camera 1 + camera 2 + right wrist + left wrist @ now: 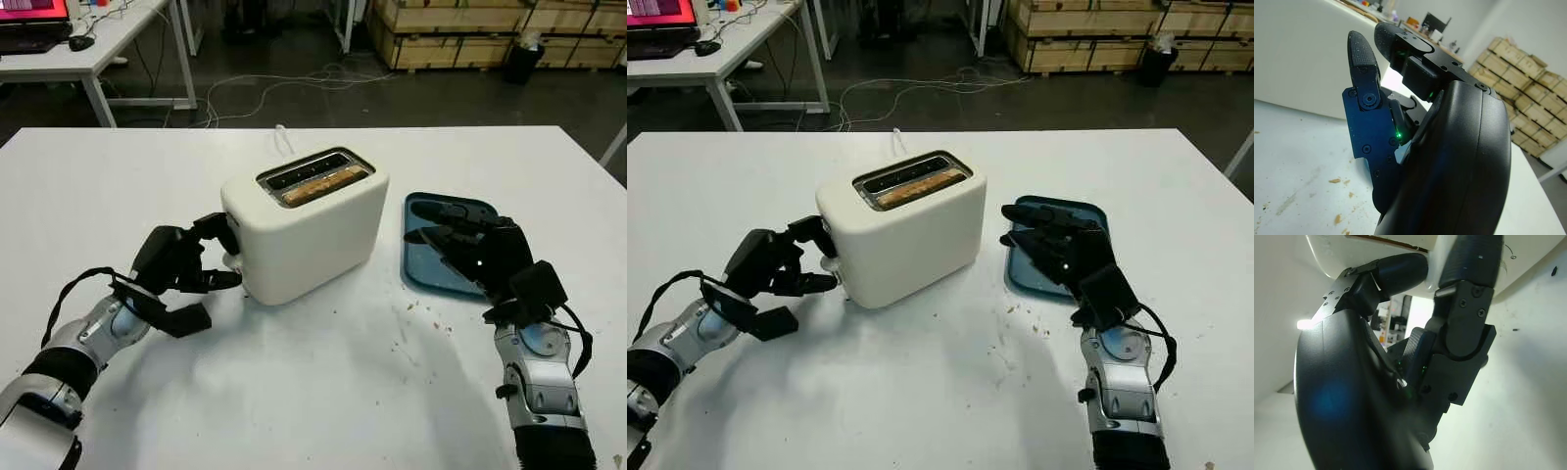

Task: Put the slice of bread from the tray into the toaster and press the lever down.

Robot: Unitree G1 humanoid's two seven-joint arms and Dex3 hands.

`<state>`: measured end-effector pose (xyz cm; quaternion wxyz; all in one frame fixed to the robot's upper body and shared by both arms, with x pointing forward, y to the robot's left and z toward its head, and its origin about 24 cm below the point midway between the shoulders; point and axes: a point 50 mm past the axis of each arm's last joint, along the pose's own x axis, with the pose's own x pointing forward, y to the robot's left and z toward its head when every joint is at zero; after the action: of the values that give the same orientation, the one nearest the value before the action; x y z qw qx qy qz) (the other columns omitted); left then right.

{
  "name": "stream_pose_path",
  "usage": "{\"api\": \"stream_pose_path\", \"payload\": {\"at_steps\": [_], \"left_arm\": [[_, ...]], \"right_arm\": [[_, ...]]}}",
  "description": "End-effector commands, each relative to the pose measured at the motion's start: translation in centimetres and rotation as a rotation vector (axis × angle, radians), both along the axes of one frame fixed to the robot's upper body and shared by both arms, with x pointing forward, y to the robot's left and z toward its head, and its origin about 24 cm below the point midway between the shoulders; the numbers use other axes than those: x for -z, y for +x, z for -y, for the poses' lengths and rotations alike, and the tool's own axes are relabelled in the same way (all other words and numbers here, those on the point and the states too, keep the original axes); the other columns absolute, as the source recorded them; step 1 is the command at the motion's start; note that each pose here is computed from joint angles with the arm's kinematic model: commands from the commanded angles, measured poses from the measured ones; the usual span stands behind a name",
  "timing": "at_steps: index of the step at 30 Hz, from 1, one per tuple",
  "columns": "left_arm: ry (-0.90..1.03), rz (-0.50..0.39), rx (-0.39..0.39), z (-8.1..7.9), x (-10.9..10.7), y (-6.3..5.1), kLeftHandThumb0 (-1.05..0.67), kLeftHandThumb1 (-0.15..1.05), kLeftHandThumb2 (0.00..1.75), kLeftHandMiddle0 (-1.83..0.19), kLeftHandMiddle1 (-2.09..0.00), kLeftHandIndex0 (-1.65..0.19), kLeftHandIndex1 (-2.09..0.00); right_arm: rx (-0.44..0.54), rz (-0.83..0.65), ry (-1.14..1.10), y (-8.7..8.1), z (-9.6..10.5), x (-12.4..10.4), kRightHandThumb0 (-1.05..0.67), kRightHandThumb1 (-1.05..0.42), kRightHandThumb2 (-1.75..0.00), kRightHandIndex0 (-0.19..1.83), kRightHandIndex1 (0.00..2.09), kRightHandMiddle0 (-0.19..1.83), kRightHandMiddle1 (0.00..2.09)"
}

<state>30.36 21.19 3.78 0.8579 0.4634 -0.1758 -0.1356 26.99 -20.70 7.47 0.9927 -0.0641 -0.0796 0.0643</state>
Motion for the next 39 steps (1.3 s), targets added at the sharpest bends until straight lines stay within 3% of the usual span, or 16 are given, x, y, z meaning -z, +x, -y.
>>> {"api": "stream_pose_path", "payload": {"at_steps": [1, 5, 6, 7, 8, 10, 12, 16, 17, 18, 21, 24, 29, 32, 39], "left_arm": [[0.719, -0.931, 0.038, 2.0, 11.4, -3.3, -1.05, 0.82, 0.02, -1.57, -0.68, -0.41, -1.68], [0.736, -0.841, 0.079, 2.1, 10.2, -2.4, -1.05, 0.87, 0.03, -1.57, -0.94, -0.49, -1.63], [0.733, -0.825, 0.089, 2.2, 9.9, -2.2, -1.05, 0.89, 0.03, -1.57, -0.95, -0.77, -1.4], [0.719, -0.798, 0.093, 2.2, 9.6, -2.1, -1.05, 0.91, 0.03, -1.57, -0.95, -1.15, -1.0], [0.708, -0.764, 0.096, 2.2, 9.1, -1.8, -1.05, 0.91, 0.05, -1.57, -0.99, -1.35, -0.78], [0.674, -0.699, 0.094, 2.1, 8.2, -1.4, -1.05, 0.92, 0.15, -1.57, -1.12, -1.53, -0.7], [0.633, -0.658, 0.093, 2.1, 7.3, -0.9, -1.05, 0.92, 0.24, -1.57, -1.23, -1.56, -0.72], [0.416, -0.518, 0.114, 2.0, 4.9, -0.6, -1.05, 0.92, 0.3, -1.57, -1.35, -1.57, -0.78], [0.363, -0.475, 0.123, 2.0, 4.3, -0.7, -1.05, 0.92, 0.35, -1.57, -1.42, -1.57, -1.03], [0.312, -0.433, 0.132, 2.0, 3.6, -0.7, -1.05, 0.92, 0.38, -1.57, -1.47, -1.57, -1.15], [0.187, -0.329, 0.147, 2.0, 2.0, -0.7, -1.05, 0.92, 0.44, -1.57, -1.57, -1.57, -1.24], [0.091, -0.219, 0.133, 1.9, 0.5, -0.7, -1.05, 0.92, 0.54, -1.55, -1.58, -1.37, -1.13], [-0.047, -0.044, 0.092, 1.3, -2.4, -0.6, -1.05, 0.92, 0.67, -1.36, -1.74, -1.05, -1.56], [-0.127, 0.034, 0.063, 0.7, -4.0, -0.6, -1.05, 0.92, 0.69, -1.2, -1.74, -0.9, -1.64], [-0.203, 0.181, 0.022, -0.8, -6.9, -0.6, -1.05, 0.92, 0.71, -1.09, -1.75, -0.7, -1.74]], "right_arm": [[0.001, 0.007, -0.006, 0.0, 0.2, -0.4, -0.51, -0.92, -0.09, 0.82, 0.69, 1.04, 0.0], [0.0, 0.012, -0.003, -0.1, 0.2, -0.4, -0.52, -0.92, -0.1, 0.81, 0.68, 1.04, 0.0], [0.0, 0.011, -0.001, -0.1, 0.2, -0.4, -0.52, -0.92, -0.1, 0.81, 0.68, 1.04, 0.0], [-0.001, 0.012, 0.0, -0.1, 0.2, -0.4, -0.52, -0.92, -0.1, 0.81, 0.68, 1.04, 0.0], [-0.001, 0.014, -0.001, 0.0, 0.2, -0.4, -0.52, -0.92, -0.1, 0.81, 0.68, 1.04, 0.0], [-0.001, 0.011, -0.001, 0.0, 0.1, -0.4, -0.53, -0.92, -0.09, 0.82, 0.69, 1.04, 0.0], [-0.003, 0.009, 0.005, 0.0, 0.1, -0.4, -0.53, -0.92, -0.09, 0.82, 0.69, 1.04, 0.0], [-0.01, 0.017, 0.008, 0.0, 0.0, -0.4, -0.52, -0.92, -0.09, 0.83, 0.7, 1.04, 0.0], [-0.012, 0.017, 0.009, 0.0, 0.0, -0.4, -0.52, -0.92, -0.1, 0.83, 0.7, 1.04, 0.0], [-0.013, 0.017, 0.011, 0.0, 0.0, -0.4, -0.52, -0.92, -0.1, 0.82, 0.7, 1.04, 0.0], [-0.016, 0.015, 0.015, 0.1, -0.1, -0.4, -0.52, -0.92, -0.1, 0.83, 0.7, 1.04, 0.0], [-0.024, 0.017, 0.024, 0.1, -0.1, -0.4, -0.51, -0.92, -0.1, 0.83, 0.7, 1.03, 0.0], [-0.027, 0.02, 0.023, 0.2, -0.3, -0.5, -0.52, -0.92, -0.11, 0.83, 0.69, 1.03, 0.0], [-0.03, 0.02, 0.027, 0.2, -0.3, -0.4, -0.52, -0.92, -0.11, 0.83, 0.68, 1.04, 0.0], [-0.034, 0.023, 0.028, 0.3, -0.4, -0.4, -0.53, -0.92, -0.12, 0.83, 0.68, 1.03, 0.0]]}}
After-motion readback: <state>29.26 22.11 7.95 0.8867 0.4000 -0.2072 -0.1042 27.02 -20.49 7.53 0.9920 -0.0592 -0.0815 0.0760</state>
